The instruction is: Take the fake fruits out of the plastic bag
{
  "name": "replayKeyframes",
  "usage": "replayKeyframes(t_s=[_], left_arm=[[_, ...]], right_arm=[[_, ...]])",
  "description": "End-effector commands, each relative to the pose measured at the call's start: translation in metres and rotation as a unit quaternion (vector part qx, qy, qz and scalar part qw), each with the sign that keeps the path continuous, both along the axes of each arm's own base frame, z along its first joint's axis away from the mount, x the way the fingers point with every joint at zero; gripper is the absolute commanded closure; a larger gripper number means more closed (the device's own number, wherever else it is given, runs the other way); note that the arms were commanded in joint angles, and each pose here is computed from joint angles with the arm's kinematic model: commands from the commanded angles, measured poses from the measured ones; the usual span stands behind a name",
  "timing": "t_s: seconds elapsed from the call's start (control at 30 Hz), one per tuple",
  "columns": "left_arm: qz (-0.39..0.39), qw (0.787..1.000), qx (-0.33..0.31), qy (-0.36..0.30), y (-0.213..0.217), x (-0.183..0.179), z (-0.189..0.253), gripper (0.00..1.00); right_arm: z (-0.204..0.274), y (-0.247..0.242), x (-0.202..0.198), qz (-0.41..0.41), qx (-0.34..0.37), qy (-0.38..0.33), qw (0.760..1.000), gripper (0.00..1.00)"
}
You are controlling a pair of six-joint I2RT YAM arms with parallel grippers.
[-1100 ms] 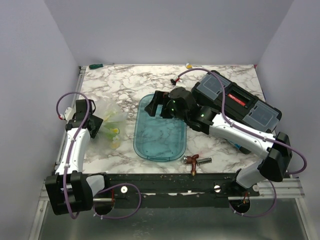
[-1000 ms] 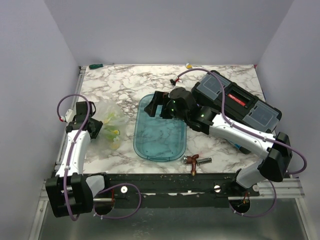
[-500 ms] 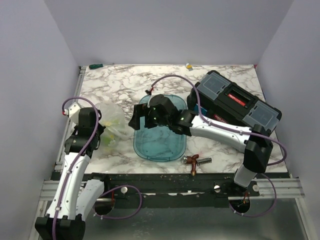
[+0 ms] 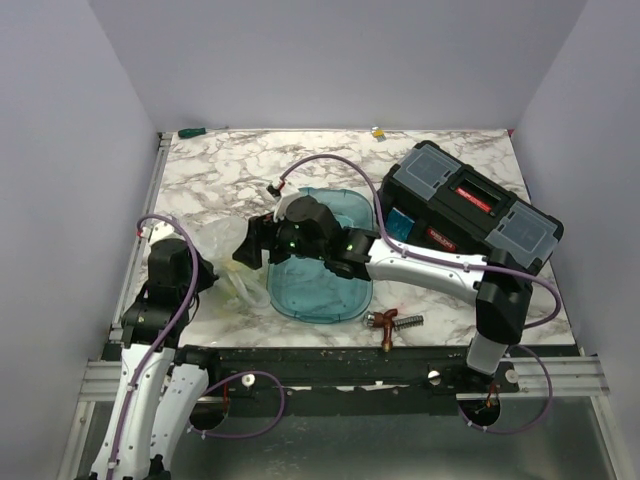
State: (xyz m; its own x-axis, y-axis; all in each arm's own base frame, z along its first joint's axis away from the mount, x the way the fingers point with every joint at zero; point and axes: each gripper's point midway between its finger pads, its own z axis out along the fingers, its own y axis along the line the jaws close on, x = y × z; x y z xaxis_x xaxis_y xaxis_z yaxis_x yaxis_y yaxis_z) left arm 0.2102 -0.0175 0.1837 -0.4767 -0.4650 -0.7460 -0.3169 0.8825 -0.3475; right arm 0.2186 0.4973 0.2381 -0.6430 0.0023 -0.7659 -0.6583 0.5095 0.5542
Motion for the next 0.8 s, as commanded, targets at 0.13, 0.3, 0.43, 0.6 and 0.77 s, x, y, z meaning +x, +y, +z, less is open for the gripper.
replayKeyframes(t_s=[0.13, 0.3, 0.43, 0.6, 0.77], left_arm=[[-0.101, 0.993, -0.011, -0.052, -0.03, 0.006, 0.016, 1.0], [-0.121, 0.991, -0.01, -0.049, -0.038, 0.007, 0.014, 1.0], [-0.132, 0.99, -0.009, -0.057, -0.042, 0.005, 0.017, 1.0], [-0.145, 0.986, -0.011, -0.076, -0.047, 0.001, 0.023, 1.0], [-0.148, 0.985, -0.007, -0.083, -0.048, -0.002, 0.026, 1.0]], right_arm=[[-0.014, 0.028, -0.007, -0.003, 0.007, 0.016, 1.0, 0.2], [-0.037, 0.036, 0.002, -0.048, -0.043, 0.009, 0.998, 0.19], [-0.052, 0.045, 0.011, -0.075, -0.063, 0.007, 0.995, 0.2], [-0.05, 0.047, 0.021, -0.107, -0.059, 0.013, 0.992, 0.27], [-0.045, 0.047, 0.021, -0.109, -0.044, 0.007, 0.993, 0.39]])
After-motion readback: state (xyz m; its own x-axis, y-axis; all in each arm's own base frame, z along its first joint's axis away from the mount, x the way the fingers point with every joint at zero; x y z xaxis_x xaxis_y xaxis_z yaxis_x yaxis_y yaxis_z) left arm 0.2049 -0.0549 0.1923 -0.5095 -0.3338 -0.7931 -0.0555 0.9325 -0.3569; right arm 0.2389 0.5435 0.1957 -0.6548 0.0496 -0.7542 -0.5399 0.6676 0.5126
